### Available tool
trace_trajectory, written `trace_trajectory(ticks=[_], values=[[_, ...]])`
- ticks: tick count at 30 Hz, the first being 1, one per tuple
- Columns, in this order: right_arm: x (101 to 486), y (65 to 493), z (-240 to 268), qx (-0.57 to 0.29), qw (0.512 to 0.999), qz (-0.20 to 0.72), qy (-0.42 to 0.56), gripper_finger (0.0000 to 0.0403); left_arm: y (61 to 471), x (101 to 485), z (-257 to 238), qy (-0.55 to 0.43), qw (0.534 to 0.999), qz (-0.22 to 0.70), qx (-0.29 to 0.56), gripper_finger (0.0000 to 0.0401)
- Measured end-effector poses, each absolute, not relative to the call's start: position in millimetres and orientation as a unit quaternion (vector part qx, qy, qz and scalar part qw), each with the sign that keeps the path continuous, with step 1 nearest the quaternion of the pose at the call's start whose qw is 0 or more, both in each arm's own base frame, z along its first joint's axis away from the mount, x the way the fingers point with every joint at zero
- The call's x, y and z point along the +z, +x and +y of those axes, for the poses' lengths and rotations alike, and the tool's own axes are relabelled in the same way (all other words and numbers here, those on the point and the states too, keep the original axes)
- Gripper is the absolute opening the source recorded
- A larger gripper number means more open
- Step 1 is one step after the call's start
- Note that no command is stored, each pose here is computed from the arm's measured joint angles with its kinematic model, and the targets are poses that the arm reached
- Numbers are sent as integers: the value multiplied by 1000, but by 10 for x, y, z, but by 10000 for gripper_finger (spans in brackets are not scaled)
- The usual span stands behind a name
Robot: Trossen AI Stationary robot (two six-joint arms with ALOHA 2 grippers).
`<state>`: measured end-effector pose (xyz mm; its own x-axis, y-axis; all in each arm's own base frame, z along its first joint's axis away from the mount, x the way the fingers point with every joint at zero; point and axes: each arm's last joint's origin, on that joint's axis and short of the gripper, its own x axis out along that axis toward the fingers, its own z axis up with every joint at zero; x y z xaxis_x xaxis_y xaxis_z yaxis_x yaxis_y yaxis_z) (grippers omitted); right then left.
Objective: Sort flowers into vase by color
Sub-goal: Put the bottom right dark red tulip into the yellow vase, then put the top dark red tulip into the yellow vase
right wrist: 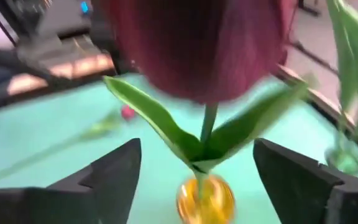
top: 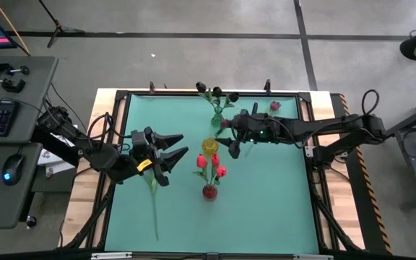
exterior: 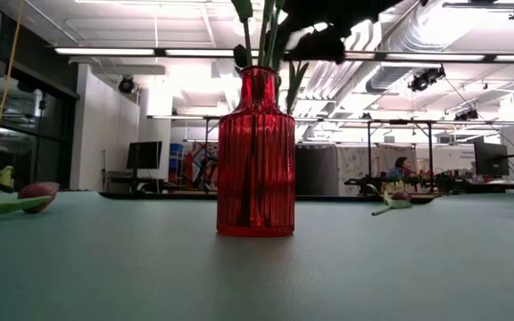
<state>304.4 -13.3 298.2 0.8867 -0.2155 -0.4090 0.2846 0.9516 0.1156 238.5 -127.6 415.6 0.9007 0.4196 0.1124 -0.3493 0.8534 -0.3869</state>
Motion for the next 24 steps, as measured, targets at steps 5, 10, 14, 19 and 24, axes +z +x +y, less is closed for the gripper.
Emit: trace_trajectory(ticks=[5,10,14,19,24], values=[[2906,2854,-129,-138,944,289,83,309,2385,4157,-1276,-169,960,-95,202,221],[2806,2706,-119,-140,914,371,89,309,2383,4162,-1275,-153,962,-93,205,221],[2739,2618,-106,-135,892,424,87,309,2390,4162,-1258,-152,961,-93,211,221],[2667,2480,-108,-147,856,491,71,309,2389,4163,-1254,-153,960,-94,215,221],[2670,2412,-111,-154,845,509,60,309,2386,4158,-1248,-152,957,-92,228,221]])
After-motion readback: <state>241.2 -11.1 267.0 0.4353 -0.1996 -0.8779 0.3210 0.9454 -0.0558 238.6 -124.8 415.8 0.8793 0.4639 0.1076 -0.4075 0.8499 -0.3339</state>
